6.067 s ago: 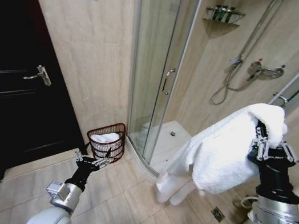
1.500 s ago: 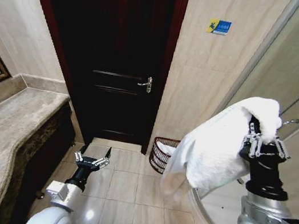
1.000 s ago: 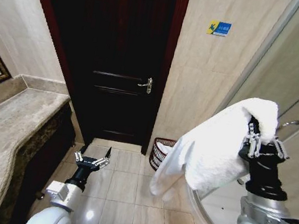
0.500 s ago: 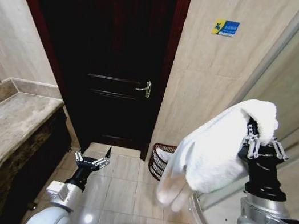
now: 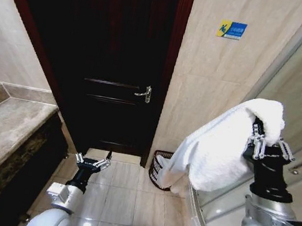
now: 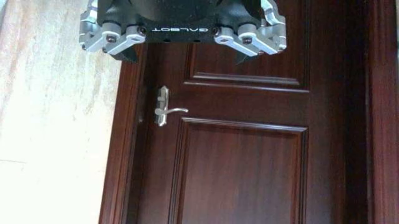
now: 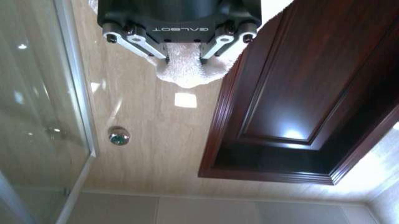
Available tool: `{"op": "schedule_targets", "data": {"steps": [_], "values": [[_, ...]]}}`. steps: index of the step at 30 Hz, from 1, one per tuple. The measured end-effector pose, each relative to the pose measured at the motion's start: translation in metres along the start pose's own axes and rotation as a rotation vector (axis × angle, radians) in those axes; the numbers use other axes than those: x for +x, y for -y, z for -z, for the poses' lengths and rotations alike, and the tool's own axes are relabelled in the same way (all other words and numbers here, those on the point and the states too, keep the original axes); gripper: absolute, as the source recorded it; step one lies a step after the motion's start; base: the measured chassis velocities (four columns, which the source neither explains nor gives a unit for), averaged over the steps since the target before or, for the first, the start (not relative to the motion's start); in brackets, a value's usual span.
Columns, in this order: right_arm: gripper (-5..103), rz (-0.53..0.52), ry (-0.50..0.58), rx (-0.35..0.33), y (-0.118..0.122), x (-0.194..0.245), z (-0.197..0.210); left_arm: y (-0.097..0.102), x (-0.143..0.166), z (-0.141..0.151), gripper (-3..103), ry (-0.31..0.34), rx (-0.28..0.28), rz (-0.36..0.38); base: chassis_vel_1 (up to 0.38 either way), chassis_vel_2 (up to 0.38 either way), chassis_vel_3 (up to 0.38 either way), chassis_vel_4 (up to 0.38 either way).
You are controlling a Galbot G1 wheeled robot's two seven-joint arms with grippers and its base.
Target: Discard the used towel into the hamper.
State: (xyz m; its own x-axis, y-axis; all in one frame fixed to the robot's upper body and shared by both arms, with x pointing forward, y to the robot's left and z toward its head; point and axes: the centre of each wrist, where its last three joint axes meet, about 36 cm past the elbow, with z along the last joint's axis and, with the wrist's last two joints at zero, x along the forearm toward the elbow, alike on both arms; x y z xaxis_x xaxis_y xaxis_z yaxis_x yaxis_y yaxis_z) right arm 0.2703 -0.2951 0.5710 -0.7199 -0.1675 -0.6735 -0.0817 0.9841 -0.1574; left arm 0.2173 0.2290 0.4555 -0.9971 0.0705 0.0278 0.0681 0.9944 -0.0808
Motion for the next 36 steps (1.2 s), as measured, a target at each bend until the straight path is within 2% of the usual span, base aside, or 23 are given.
{"op": "schedule_targets", "data": {"steps": [24,36], "values": [[12,-0.006,0.011,0.008,0.004,-0.001,0.002,0.0,0.0,0.0,100,0.0,0.0,0.0,-0.149,0.145,0.149,-0.149],[12,0.009,0.06,0.028,0.024,-0.024,0.001,0.0,0.0,0.0,100,0.0,0.0,0.0,0.009,-0.014,-0.014,0.001]]}}
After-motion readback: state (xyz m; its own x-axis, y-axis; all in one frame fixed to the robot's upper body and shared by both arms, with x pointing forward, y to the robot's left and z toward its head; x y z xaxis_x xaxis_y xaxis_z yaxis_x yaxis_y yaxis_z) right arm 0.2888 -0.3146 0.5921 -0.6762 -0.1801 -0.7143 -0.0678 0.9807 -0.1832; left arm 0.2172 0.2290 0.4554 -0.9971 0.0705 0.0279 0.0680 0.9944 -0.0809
